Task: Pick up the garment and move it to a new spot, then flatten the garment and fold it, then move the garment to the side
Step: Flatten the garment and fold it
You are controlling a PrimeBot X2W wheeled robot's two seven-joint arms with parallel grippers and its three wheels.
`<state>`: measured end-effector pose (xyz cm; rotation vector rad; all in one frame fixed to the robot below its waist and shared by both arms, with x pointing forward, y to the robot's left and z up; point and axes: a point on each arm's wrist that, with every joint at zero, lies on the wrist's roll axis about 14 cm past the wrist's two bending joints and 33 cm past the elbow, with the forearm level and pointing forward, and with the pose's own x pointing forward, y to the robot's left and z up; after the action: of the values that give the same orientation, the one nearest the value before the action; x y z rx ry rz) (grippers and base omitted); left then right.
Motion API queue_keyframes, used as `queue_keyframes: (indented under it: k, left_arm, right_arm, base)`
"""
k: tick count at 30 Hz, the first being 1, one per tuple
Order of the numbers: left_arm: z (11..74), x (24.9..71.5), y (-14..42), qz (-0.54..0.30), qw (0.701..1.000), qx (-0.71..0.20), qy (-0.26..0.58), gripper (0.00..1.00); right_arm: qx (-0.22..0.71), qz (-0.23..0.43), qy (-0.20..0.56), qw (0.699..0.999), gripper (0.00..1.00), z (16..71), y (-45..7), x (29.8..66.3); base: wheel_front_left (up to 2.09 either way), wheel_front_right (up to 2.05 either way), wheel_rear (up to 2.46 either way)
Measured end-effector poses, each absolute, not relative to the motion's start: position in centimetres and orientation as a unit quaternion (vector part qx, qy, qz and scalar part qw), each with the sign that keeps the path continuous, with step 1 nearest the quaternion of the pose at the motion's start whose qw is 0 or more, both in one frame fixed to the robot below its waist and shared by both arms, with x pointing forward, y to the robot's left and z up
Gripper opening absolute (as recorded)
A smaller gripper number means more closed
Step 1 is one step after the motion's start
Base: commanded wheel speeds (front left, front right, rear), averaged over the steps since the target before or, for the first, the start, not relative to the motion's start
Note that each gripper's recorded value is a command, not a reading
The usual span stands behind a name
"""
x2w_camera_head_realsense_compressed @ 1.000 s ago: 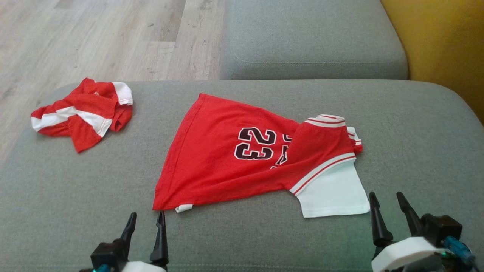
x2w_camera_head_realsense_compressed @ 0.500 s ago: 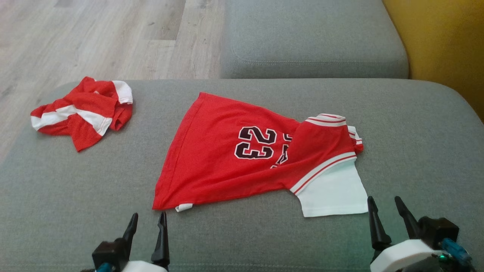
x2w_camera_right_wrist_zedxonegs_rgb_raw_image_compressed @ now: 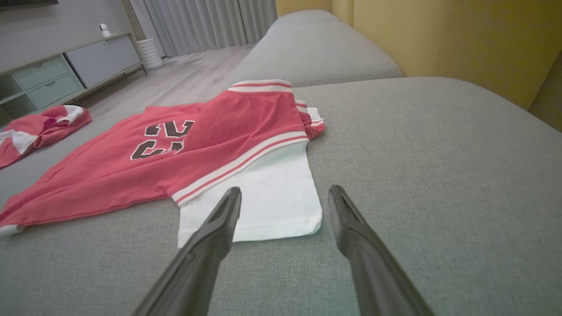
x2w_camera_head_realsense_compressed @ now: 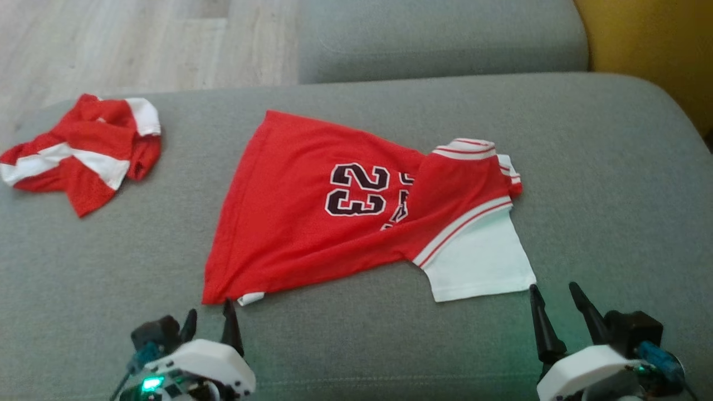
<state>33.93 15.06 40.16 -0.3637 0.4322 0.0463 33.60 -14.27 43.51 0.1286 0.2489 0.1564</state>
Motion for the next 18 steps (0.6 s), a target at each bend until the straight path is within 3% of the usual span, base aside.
queue_keyframes:
  k: [18]
  left_arm:
    - [36.1, 37.8, 15.0, 0.04, 0.939, -0.177, 0.293, 1.0]
  right_arm:
    - [0.054, 0.053, 0.135, 0.988, 1.0, 42.9, -15.9, 35.6]
  base:
    - [0.0, 0.0, 0.0]
